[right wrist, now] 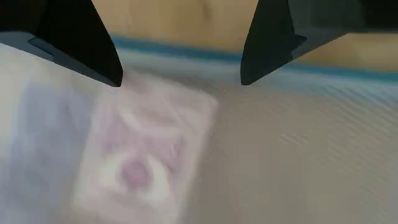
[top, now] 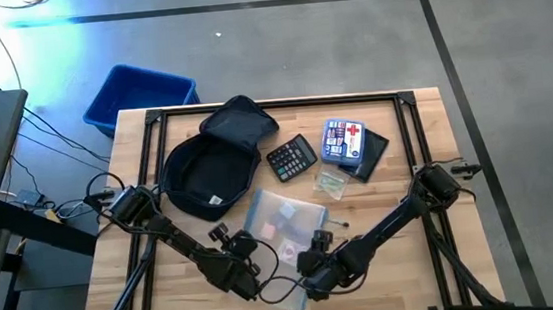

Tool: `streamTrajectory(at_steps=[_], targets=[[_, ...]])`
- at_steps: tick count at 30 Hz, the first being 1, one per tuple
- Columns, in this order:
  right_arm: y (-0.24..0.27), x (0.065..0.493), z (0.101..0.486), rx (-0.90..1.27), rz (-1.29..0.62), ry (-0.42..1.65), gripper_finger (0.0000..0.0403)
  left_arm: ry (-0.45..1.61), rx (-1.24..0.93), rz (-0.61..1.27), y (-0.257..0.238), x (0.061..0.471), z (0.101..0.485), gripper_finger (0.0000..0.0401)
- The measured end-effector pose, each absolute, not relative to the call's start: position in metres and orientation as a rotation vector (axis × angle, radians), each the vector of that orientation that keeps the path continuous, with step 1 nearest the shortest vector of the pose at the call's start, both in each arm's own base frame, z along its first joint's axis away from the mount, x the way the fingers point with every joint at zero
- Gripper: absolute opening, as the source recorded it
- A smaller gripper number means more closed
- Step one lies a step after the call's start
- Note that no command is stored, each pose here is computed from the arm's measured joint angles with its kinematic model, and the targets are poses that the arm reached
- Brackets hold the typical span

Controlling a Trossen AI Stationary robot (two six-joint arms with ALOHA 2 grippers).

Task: Unpack backpack
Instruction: Remove the playing card from the transparent zip bag

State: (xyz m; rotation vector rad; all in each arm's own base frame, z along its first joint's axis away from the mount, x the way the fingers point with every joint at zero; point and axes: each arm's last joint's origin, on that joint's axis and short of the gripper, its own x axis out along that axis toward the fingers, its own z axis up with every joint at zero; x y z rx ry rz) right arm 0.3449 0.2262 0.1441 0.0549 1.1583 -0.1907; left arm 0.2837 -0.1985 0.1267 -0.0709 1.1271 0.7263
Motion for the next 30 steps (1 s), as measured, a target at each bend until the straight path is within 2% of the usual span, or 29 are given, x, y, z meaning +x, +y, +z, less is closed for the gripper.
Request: streamTrajectory(at_steps=[6, 16, 21, 26, 30], targets=[[0.235, 0.330, 0.142, 0.052, -0.237, 1.210, 0.0313, 1.130, -0.068, 0.720, -0.200, 0.282, 0.127, 0.0000], [0.245, 0.352, 0.146, 0.139, -0.147, 1.003, 0.0313, 1.109, -0.004, 0.677, -0.198, 0.283, 0.122, 0.0000], [0.243, 0.357, 0.150, 0.063, -0.196, 0.898, 0.0313, 1.093, -0.026, 0.675, -0.186, 0.282, 0.110, 0.0000], [0.234, 0.339, 0.151, 0.017, -0.289, 1.037, 0.0308, 1.162, -0.002, 0.798, -0.176, 0.270, 0.109, 0.0000], [0.229, 0.322, 0.147, -0.040, -0.381, 1.156, 0.0282, 1.190, -0.011, 0.847, -0.178, 0.266, 0.114, 0.0000]])
